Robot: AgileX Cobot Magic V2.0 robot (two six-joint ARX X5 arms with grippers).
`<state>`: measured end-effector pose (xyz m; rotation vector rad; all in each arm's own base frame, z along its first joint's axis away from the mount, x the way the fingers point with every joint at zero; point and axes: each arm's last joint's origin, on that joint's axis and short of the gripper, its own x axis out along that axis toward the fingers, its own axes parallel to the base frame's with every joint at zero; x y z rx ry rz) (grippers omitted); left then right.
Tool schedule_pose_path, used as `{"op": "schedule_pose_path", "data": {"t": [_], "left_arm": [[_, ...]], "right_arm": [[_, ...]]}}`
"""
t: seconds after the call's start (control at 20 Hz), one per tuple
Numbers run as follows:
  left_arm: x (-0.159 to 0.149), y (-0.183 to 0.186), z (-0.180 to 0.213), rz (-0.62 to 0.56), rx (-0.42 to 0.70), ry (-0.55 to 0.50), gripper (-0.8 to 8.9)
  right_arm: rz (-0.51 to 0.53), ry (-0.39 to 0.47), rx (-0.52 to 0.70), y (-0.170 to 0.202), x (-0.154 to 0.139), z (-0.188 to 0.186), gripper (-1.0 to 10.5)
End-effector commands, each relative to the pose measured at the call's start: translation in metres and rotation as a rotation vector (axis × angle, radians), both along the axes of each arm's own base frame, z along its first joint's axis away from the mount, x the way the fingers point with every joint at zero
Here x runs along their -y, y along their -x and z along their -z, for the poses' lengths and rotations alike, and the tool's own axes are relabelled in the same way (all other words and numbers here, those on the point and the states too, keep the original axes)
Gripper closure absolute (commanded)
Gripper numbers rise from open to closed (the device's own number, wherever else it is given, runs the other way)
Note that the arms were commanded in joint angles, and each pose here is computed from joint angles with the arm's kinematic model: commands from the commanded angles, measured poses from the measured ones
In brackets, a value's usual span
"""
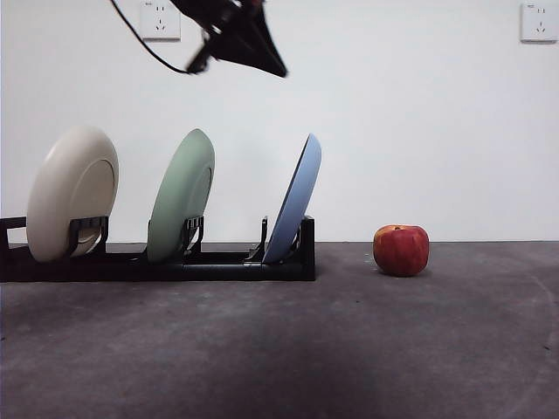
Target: Take the blue plate from the plate rack,put the plate on the table,take the apple from the table,put the apple in the plate
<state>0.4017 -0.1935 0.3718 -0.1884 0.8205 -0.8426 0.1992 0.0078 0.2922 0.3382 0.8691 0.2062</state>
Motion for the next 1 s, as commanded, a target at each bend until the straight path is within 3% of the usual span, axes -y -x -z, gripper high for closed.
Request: {"op": "schedule_pose_path", "data": {"t": [0.05, 0.15, 0.25, 0.3, 0.5, 1.0], "left_arm": [[0.017, -0.011, 0.019, 0.009, -0.064, 0.017, 8.14], [0.028, -0.018, 0.035, 0.007, -0.1, 0.015, 7.89], [0.036, -0.021, 0.049, -0.024, -0.137, -0.008, 5.88], [0.038, -0.021, 0.051, -0.045, -0.131, -0.034, 5.56], [0.046, -0.018, 0.052, -0.087, -0.081, -0.097, 5.56], [0.059, -0.021, 0.074, -0.092, -0.112, -0.147, 5.64]], "right_arm": [[-0.003, -0.003, 0.021, -0.003, 0.0, -0.002, 9.5], [-0.003, -0.003, 0.032, -0.004, 0.0, -0.002, 9.5], [-0.008, 0.002, 0.031, -0.004, 0.0, -0.002, 9.5], [-0.008, 0.002, 0.031, -0.004, 0.0, -0.002, 9.5], [-0.008, 0.002, 0.031, -0.004, 0.0, -0.002, 9.5], [-0.008, 0.002, 0.012, -0.002, 0.0, -0.001, 9.5]]}}
